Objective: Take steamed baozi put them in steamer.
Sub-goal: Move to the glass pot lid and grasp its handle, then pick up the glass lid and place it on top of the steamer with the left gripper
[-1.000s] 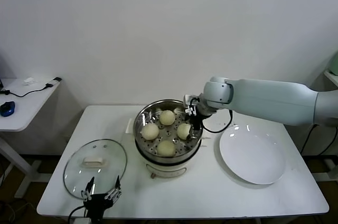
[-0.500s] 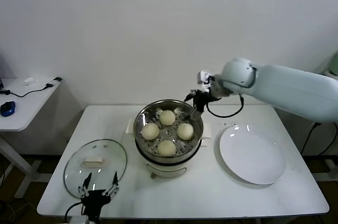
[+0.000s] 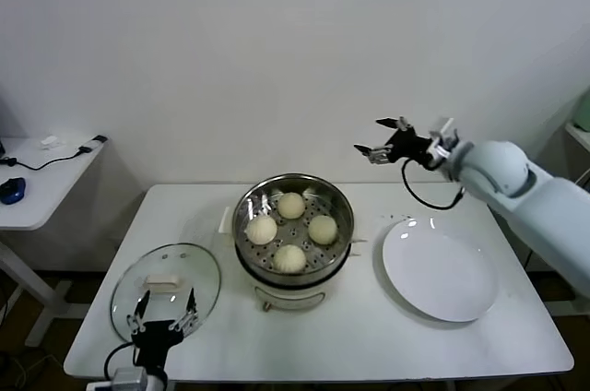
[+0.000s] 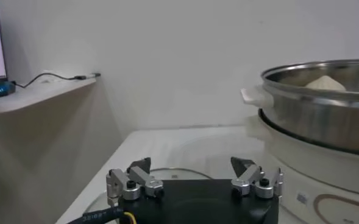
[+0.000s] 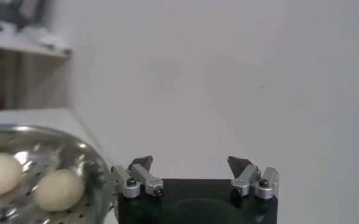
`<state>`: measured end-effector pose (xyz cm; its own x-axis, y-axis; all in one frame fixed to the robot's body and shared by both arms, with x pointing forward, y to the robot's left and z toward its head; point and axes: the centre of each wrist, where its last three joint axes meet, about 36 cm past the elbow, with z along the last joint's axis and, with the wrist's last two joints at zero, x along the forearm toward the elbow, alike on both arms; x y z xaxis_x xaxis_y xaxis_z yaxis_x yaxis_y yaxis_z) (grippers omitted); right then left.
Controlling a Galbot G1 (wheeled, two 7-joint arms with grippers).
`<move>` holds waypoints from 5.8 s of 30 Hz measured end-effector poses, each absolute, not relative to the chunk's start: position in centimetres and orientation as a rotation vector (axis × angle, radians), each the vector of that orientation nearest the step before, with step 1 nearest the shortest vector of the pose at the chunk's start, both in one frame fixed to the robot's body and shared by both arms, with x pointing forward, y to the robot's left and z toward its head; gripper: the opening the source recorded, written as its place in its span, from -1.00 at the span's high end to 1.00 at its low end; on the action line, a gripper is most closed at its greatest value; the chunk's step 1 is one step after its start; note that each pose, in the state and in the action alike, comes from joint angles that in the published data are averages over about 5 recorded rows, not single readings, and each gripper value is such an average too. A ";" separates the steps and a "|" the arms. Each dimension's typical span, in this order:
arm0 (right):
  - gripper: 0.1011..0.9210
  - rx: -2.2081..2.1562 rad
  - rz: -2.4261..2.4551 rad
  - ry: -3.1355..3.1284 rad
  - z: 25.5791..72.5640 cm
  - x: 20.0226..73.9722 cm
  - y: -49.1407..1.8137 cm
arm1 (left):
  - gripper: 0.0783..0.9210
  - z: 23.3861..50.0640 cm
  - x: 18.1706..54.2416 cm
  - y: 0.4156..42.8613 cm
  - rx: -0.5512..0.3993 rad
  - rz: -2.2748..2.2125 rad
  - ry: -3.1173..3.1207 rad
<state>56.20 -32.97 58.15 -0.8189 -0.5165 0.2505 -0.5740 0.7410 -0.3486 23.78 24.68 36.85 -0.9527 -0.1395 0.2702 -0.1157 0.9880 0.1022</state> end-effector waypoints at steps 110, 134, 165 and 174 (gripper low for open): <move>-0.76 -0.120 -0.107 -3.015 25.3 20.3 -32.6 | 0.87 22.1 30.8 36.2 0.162 -2.203 -2.172; -0.76 -0.118 -0.039 -3.029 25.8 20.7 -32.3 | 0.87 43.2 35.5 32.5 0.292 -2.135 -2.220; -0.76 -0.133 -0.016 -3.030 25.5 19.9 -32.1 | 0.87 45.7 36.0 7.6 0.073 -2.063 -2.351; -0.76 -0.145 -0.010 -3.037 25.5 19.3 -32.3 | 0.87 45.0 36.9 4.0 0.078 -2.042 -2.358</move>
<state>19.34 -32.26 25.54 -0.9903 0.0947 0.1014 0.0954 0.9954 0.0015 36.91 4.05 44.97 -0.9985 -0.0519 -0.0162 -0.0234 0.1422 0.9896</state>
